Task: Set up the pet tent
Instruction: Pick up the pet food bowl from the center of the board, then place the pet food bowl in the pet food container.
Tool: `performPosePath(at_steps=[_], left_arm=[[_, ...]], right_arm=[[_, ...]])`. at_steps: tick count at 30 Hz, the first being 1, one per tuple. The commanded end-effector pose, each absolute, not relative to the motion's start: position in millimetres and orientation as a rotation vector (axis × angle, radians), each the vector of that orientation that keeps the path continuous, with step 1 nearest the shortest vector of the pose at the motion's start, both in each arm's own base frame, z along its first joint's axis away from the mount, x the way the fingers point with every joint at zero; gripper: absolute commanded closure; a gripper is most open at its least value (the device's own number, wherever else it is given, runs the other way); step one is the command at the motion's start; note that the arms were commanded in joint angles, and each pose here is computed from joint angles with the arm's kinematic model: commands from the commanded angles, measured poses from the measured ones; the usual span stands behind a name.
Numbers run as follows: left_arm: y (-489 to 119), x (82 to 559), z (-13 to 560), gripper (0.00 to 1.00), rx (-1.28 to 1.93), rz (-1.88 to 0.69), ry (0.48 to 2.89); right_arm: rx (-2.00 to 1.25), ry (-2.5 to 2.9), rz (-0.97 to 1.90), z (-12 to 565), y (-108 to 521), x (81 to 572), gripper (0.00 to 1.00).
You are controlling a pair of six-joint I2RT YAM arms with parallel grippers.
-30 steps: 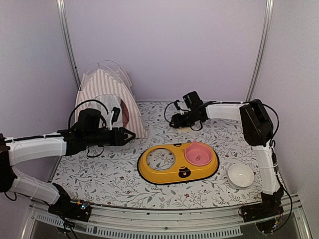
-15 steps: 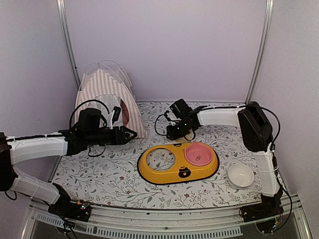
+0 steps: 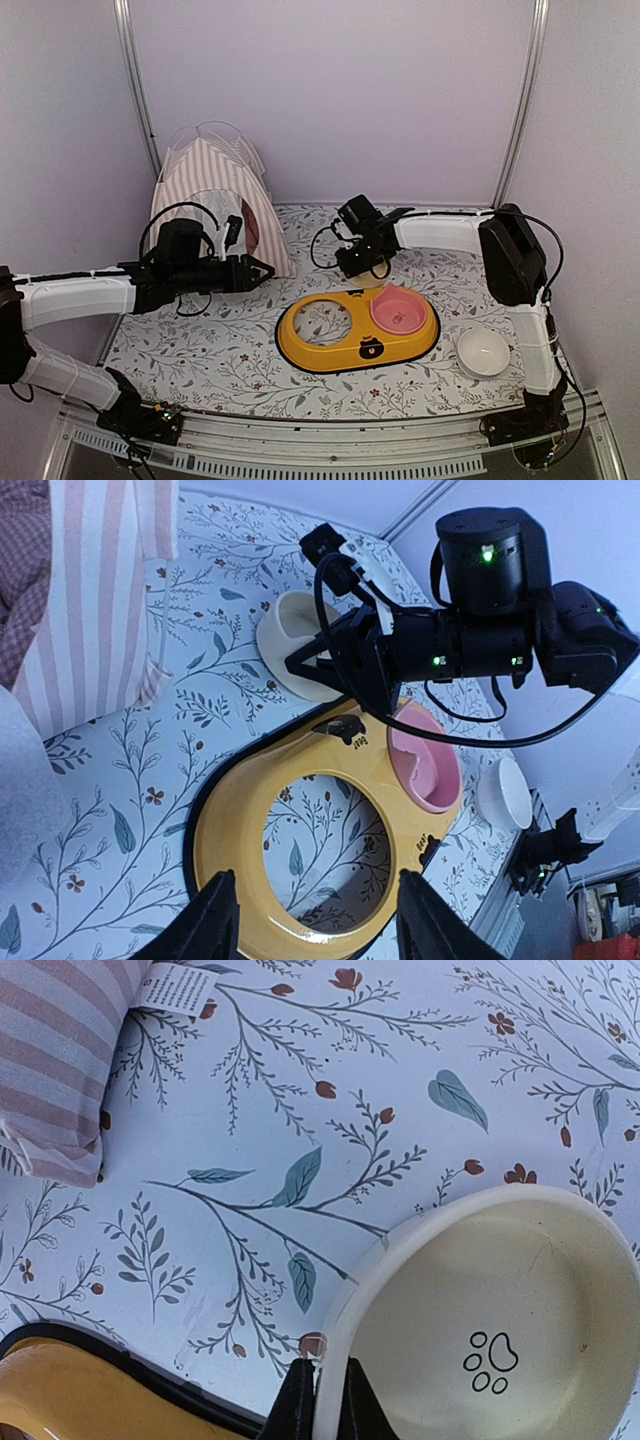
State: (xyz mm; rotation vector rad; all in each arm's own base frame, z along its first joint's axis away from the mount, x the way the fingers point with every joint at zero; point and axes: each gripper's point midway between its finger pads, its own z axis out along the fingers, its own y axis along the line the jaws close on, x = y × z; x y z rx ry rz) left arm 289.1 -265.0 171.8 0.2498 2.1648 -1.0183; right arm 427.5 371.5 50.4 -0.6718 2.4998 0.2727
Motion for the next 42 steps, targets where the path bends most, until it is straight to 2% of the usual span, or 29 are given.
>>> performPosePath(at_steps=[1,10,16,29,42], left_arm=[[-267.2,286.6,176.7,0.45,0.260,-1.028,2.141],[-259.4,286.2,179.7,0.45,0.241,-0.991,2.129],[-252.2,285.4,179.5,0.45,0.224,-0.961,2.121],[-253.6,288.7,176.9,0.45,0.204,-0.970,2.122],[-252.8,289.1,172.6,0.45,0.179,-0.975,2.132]], right_arm=[[-0.647,2.410,0.279,97.5,379.4,434.5,1.00],[-0.659,2.275,0.305,167.1,394.7,415.0,1.00],[-0.701,2.248,0.369,189.1,409.5,383.2,1.00],[-0.841,2.313,0.492,166.2,451.8,289.4,1.00],[-0.930,2.356,0.548,140.0,476.7,243.0,1.00]])
